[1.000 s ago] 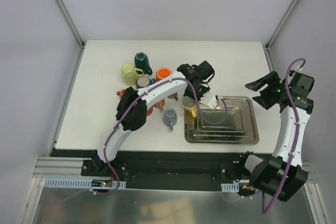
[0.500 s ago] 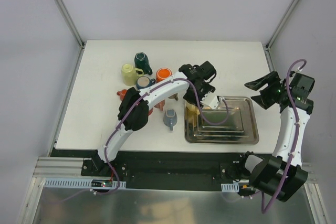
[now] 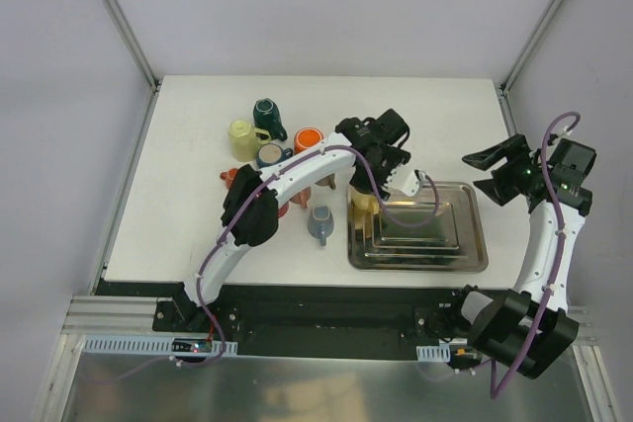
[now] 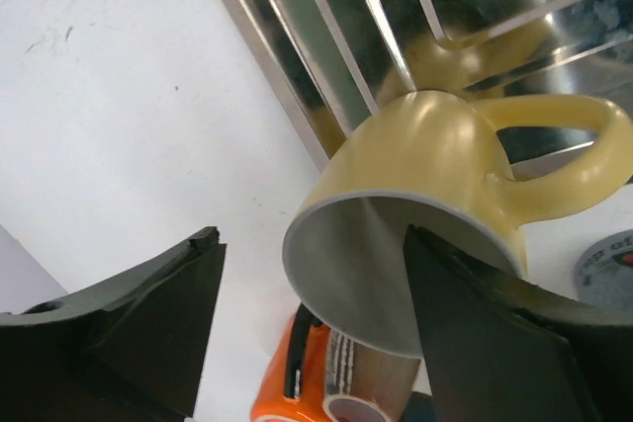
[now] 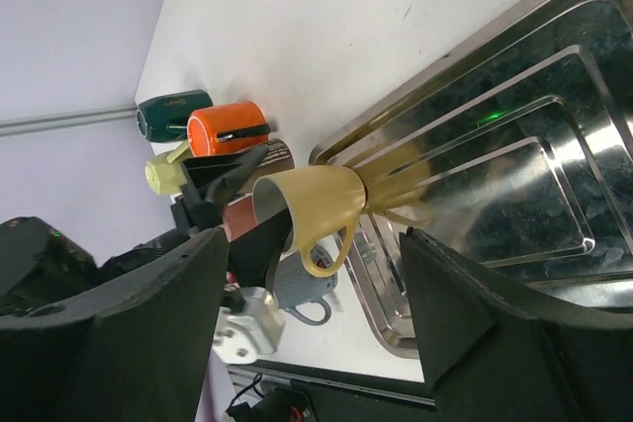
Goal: Turn the mug right side up
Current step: Place the cup on the tray, then turn over the cup at the center of the board.
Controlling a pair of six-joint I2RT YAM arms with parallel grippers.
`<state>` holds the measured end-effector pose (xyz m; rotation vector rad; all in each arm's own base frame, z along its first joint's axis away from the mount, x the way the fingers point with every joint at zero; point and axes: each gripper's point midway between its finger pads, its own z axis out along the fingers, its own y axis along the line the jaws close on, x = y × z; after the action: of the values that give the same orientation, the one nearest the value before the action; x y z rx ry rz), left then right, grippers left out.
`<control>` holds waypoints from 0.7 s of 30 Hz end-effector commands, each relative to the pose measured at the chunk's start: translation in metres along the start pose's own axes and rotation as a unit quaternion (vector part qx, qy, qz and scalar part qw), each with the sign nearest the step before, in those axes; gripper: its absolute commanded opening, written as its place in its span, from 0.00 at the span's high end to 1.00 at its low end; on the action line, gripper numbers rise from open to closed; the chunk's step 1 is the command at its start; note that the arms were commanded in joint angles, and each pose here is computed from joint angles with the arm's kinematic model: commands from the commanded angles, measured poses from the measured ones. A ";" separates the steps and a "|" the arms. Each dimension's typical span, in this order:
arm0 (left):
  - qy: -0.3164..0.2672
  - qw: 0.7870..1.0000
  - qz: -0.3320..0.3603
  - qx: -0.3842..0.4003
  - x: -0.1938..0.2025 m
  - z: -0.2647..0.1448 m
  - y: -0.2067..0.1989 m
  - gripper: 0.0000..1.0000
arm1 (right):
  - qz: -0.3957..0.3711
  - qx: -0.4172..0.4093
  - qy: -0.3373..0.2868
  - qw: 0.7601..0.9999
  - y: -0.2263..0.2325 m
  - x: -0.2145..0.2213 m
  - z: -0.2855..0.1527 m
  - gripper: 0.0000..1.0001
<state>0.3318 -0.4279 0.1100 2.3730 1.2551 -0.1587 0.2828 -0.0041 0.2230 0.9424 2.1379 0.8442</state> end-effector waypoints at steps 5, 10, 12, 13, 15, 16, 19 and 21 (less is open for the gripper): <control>-0.118 0.974 -0.127 -0.144 -0.063 -0.179 0.016 0.01 | -0.106 -0.021 -0.007 0.994 0.006 -0.004 -0.007 0.21; -0.120 0.885 -0.394 -0.218 -0.042 -0.243 -0.015 0.01 | -0.200 -0.051 0.026 0.978 0.023 0.013 -0.006 0.20; -0.090 0.795 -0.527 -0.287 -0.009 -0.265 -0.031 0.01 | -0.290 -0.057 0.060 0.954 0.032 0.035 -0.004 0.20; -0.083 0.771 -0.560 -0.293 0.001 -0.268 -0.045 0.01 | -0.339 -0.063 0.082 0.935 0.036 0.050 -0.003 0.21; -0.092 0.799 -0.542 -0.242 -0.003 -0.259 -0.077 0.01 | -0.396 -0.085 0.115 0.907 0.042 0.076 -0.002 0.21; -0.098 0.808 -0.535 -0.227 -0.004 -0.259 -0.088 0.01 | -0.405 -0.096 0.134 0.900 0.045 0.089 -0.001 0.22; -0.106 0.821 -0.524 -0.202 0.006 -0.261 -0.102 0.01 | -0.397 -0.096 0.190 0.893 0.047 0.117 0.008 0.29; -0.117 0.823 -0.528 -0.176 0.012 -0.264 -0.109 0.01 | -0.407 -0.089 0.214 0.883 0.044 0.131 0.015 0.30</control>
<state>0.2253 -0.2559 0.3350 1.0912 1.9587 -0.3812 0.2474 0.1144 0.2203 -0.1801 2.3742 0.8357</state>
